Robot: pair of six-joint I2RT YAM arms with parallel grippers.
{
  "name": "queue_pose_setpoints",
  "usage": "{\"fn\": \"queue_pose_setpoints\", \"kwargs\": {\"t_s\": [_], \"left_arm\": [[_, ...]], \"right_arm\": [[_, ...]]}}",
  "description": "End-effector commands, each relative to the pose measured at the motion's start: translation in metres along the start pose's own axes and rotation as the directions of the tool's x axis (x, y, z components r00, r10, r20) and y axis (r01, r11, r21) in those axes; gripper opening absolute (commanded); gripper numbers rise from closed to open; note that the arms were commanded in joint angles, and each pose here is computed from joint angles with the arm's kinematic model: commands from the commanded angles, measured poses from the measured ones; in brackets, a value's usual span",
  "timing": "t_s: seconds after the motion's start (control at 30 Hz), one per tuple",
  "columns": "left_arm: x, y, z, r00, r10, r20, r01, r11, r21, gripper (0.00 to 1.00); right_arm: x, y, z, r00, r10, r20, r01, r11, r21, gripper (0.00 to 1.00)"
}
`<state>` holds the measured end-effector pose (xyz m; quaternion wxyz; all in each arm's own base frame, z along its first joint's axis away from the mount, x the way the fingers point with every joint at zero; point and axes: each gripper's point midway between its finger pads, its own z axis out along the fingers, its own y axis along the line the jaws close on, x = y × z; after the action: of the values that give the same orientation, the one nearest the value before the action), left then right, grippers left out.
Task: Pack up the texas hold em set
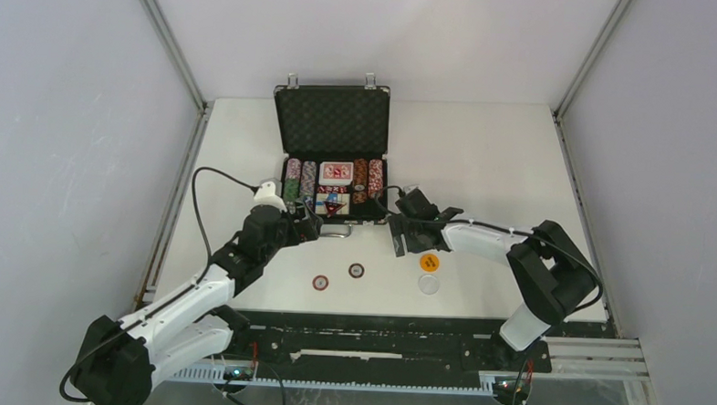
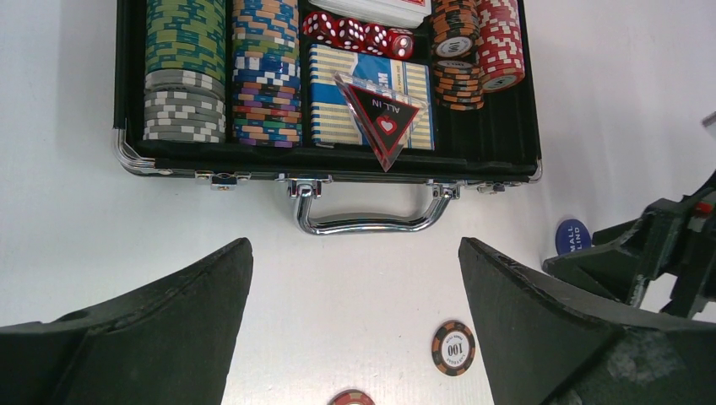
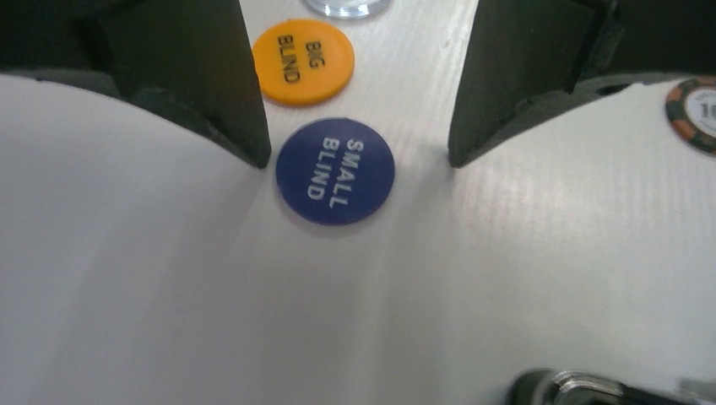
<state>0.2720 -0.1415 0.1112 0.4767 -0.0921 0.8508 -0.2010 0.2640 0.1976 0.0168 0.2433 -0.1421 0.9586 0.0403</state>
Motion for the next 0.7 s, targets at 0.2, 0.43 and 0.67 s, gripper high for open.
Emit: {"fn": "queue_pose_setpoints", "kwargs": {"t_s": [0.2, 0.43, 0.67], "left_arm": [[-0.011, -0.004, 0.001, 0.999, -0.008, 0.041, 0.007, 1.0, 0.017, 0.96], [-0.011, -0.004, 0.0, 0.999, -0.009, 0.045, 0.008, 1.0, 0.018, 0.96], [-0.011, -0.003, -0.001, 0.999, -0.007, 0.048, 0.007, 1.0, 0.013, 0.96]], "right_arm": [[0.01, 0.004, 0.012, 0.999, 0.019, -0.042, -0.02, 1.0, -0.006, 0.7], [0.012, 0.003, 0.009, 0.999, 0.003, -0.037, -0.002, 1.0, 0.024, 0.46], [-0.008, 0.015, -0.003, 1.0, 0.018, 0.012, -0.017, 1.0, -0.013, 0.45]]}}
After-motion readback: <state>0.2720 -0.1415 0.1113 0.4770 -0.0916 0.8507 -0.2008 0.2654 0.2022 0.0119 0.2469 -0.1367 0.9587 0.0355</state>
